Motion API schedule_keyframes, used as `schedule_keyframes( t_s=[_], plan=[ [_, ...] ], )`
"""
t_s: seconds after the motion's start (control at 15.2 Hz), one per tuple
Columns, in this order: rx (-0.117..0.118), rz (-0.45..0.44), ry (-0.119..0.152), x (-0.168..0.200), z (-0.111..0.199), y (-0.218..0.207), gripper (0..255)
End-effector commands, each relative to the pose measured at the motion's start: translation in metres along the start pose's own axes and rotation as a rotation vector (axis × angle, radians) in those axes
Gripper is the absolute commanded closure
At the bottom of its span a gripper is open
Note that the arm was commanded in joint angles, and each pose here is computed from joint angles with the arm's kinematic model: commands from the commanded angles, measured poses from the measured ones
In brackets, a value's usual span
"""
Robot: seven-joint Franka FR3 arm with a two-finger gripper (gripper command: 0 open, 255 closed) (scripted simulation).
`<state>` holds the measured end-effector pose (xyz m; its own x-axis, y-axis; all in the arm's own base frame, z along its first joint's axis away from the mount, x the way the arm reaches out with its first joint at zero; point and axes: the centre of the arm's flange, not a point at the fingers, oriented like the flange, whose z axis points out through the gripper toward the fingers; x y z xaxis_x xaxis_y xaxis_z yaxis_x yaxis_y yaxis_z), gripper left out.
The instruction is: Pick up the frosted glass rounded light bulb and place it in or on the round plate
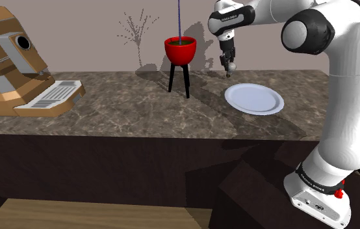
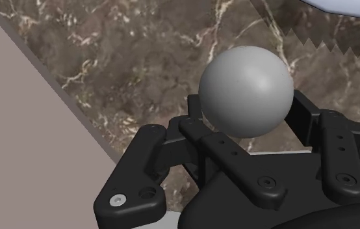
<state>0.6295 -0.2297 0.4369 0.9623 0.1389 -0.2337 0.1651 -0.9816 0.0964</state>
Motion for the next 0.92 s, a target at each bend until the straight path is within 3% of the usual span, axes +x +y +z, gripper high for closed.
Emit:
schedule_keyframes(
  t_s=[0.0, 0.86],
  plan=[
    [0.000, 0.000, 0.000, -0.002, -0.009, 0.000, 255],
    [0.000, 0.000, 0.000, -0.028, -0.067, -0.001, 255]
  ],
)
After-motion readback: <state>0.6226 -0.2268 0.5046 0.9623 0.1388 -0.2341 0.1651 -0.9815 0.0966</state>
